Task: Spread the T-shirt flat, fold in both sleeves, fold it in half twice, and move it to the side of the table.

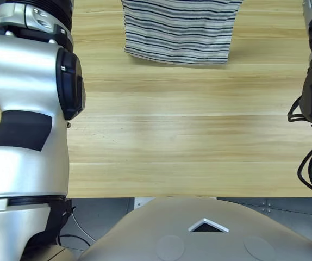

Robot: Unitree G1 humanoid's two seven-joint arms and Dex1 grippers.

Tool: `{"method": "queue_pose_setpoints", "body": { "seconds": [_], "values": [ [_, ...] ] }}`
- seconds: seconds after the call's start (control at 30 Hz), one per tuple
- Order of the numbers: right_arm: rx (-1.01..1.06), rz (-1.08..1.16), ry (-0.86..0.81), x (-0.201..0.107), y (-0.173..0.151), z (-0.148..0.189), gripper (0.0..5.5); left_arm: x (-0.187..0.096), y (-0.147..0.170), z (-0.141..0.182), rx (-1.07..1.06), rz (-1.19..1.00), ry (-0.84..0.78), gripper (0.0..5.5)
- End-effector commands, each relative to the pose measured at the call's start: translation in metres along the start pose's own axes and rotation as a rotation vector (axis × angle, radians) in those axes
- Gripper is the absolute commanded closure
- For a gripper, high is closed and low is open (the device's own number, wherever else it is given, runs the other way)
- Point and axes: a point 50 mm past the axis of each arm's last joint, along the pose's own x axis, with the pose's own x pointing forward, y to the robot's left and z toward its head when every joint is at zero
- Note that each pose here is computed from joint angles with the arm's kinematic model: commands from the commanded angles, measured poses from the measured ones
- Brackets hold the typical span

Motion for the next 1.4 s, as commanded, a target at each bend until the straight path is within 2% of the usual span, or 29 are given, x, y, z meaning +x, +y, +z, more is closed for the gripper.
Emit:
{"method": "queue_pose_setpoints", "body": {
  "seconds": [0.03,0.17,0.3,0.43,0.53,0.67,0.73,0.87,0.97,1.07,1.13,1.2,1.3,1.4],
  "values": [
    [0.08,0.208,0.066,-0.019,0.018,-0.041,5.4,-0.01,-0.018,-0.026,0.047,-0.224,0.006,5.38],
    [0.198,0.449,0.08,-0.051,0.037,-0.082,5.4,-0.039,-0.049,-0.065,0.095,-0.599,-0.051,5.38],
    [0.287,0.635,-0.01,-0.077,0.043,-0.096,5.4,-0.069,-0.04,-0.086,0.054,-0.849,-0.138,5.38],
    [0.313,0.665,-0.116,-0.088,0.035,-0.09,5.4,-0.081,-0.005,-0.064,0.065,-0.904,-0.302,5.38],
    [0.307,0.659,-0.222,-0.094,0.025,-0.073,5.4,-0.091,0.018,-0.037,0.099,-0.867,-0.421,5.38],
    [0.274,0.687,-0.277,-0.111,0.02,-0.057,5.4,-0.109,0.025,-0.019,0.126,-0.896,-0.469,5.38],
    [0.257,0.733,-0.266,-0.122,0.022,-0.054,5.4,-0.123,0.016,-0.022,0.122,-0.964,-0.447,5.38],
    [0.202,0.904,-0.167,-0.155,0.037,-0.064,5.4,-0.169,-0.009,-0.045,0.153,-1.226,-0.324,5.38],
    [0.174,1.037,-0.086,-0.181,0.047,-0.075,5.4,-0.203,-0.018,-0.061,0.18,-1.406,-0.233,5.38],
    [0.153,1.214,-0.034,-0.208,0.051,-0.08,5.4,-0.228,-0.016,-0.06,0.149,-1.524,-0.217,5.38],
    [0.135,1.348,0.001,-0.228,0.055,-0.083,5.4,-0.24,-0.016,-0.056,0.1,-1.592,-0.2,5.38],
    [0.127,1.434,0.032,-0.24,0.061,-0.086,5.4,-0.247,-0.021,-0.06,0.142,-1.631,-0.176,5.38],
    [0.119,1.538,0.101,-0.251,0.068,-0.093,5.4,-0.262,-0.034,-0.07,0.251,-1.712,-0.151,5.38],
    [0.114,1.606,0.145,-0.255,0.077,-0.098,5.4,-0.273,-0.044,-0.075,0.245,-1.78,-0.138,5.38]
  ]
}}
